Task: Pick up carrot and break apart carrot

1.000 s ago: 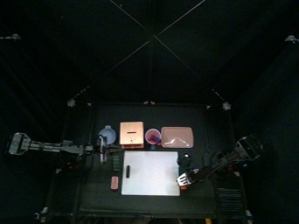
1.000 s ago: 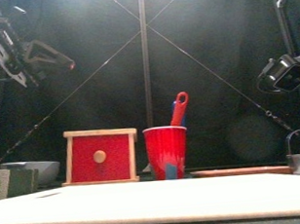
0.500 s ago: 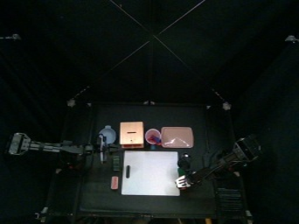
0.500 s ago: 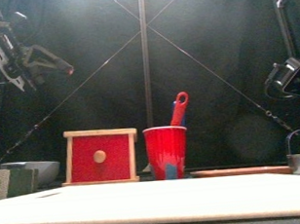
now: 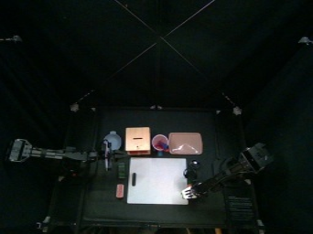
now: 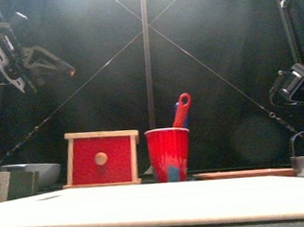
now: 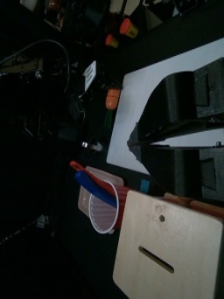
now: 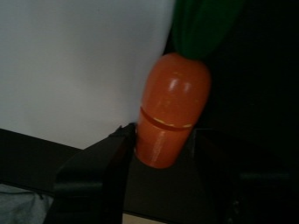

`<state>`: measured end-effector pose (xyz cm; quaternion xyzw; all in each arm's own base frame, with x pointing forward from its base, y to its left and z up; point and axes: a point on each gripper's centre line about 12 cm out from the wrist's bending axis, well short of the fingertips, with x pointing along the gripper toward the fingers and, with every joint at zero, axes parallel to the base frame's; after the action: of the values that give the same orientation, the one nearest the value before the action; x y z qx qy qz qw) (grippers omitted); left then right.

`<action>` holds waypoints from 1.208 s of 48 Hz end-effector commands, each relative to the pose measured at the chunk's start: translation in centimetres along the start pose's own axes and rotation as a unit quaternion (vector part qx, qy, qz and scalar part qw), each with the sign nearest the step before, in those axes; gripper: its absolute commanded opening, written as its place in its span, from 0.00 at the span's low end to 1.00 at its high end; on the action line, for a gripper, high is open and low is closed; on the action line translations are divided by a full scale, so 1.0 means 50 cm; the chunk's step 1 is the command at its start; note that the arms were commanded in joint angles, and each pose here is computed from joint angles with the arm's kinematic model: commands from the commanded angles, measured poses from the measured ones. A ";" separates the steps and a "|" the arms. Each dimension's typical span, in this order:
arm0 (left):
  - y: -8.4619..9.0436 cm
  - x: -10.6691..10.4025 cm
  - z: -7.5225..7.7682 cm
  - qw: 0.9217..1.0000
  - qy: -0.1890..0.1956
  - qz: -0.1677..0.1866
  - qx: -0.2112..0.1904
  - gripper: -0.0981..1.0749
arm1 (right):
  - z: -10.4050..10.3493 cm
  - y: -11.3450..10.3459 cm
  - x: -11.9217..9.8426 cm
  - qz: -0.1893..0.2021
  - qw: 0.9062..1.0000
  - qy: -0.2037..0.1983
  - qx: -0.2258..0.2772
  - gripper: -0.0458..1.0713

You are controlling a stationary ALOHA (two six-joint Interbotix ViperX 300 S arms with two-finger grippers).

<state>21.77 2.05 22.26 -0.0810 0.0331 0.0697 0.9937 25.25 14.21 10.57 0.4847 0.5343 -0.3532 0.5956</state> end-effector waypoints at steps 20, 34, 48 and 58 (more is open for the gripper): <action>-0.012 0.009 0.024 1.000 -0.016 -0.011 0.002 0.50 | 0.046 0.071 -0.113 0.102 0.980 -0.108 -0.136 0.51; -0.046 0.017 0.023 0.999 -0.009 -0.047 0.011 0.75 | 0.129 0.120 -0.157 0.163 0.954 -0.184 -0.171 0.51; -0.079 0.096 0.007 0.993 0.032 -0.080 0.086 0.93 | 0.174 0.167 -0.150 0.222 0.940 -0.187 -0.181 0.51; -0.099 0.140 0.012 0.981 0.035 -0.112 0.154 0.93 | 0.177 0.191 -0.151 0.240 0.928 -0.195 -0.209 0.51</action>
<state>28.20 -1.60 22.04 0.0507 0.0828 -0.0429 0.9944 34.75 7.68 18.09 0.3810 0.3559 -0.1840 0.8333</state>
